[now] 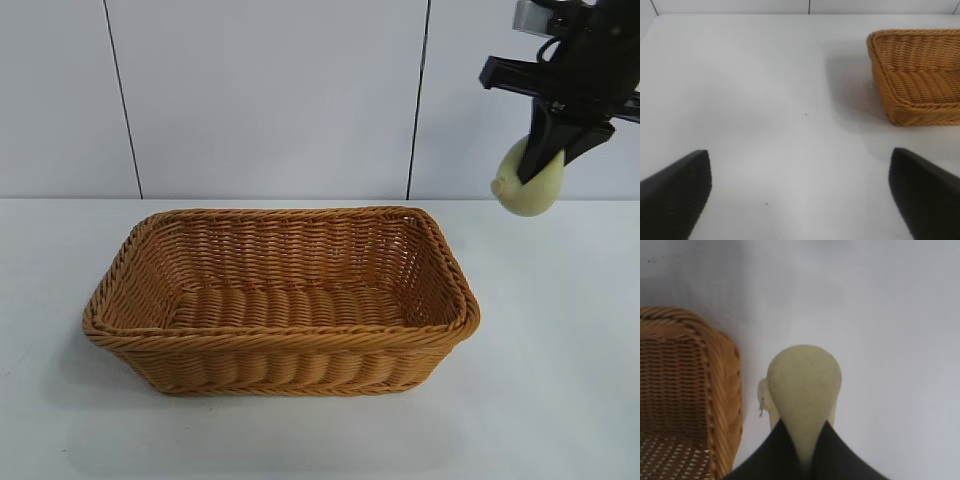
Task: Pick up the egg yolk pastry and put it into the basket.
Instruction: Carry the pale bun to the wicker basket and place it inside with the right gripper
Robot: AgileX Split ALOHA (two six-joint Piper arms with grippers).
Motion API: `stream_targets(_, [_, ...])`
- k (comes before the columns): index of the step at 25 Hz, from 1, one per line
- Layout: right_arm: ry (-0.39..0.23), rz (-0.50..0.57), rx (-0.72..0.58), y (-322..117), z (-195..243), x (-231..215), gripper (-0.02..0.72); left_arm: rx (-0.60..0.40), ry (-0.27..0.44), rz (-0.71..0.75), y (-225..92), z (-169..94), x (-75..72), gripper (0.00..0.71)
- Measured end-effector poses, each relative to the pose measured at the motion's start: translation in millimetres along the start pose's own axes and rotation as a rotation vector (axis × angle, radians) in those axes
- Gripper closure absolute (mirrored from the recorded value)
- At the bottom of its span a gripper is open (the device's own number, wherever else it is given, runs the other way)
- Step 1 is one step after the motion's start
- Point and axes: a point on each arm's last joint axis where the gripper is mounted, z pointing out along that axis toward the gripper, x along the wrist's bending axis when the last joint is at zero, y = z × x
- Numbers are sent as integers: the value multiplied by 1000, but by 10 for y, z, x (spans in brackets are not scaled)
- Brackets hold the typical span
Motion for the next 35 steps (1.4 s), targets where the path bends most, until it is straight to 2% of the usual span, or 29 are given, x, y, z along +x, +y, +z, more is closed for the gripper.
stream_targets(7, [108, -162, 4, -230, 129, 872, 713, 0, 0, 0, 0, 0, 0, 18])
stream_targets(14, [154, -210, -31, -387, 215, 1320, 713, 0, 0, 0, 0, 0, 0, 18])
stream_targets(26, [94, -170, 107, -448, 1155, 1299, 716, 0, 0, 0, 0, 0, 0, 18])
stream_targets(31, [84, -168, 126, -465, 1248, 1285, 715, 0, 0, 0, 0, 0, 0, 18])
stream_targets(34, [85, -169, 125, -466, 1248, 1288, 668, 0, 0, 0, 0, 0, 0, 18])
stream_targets(35, [85, -169, 125, -466, 1248, 1288, 617, 0, 0, 0, 0, 0, 0, 18])
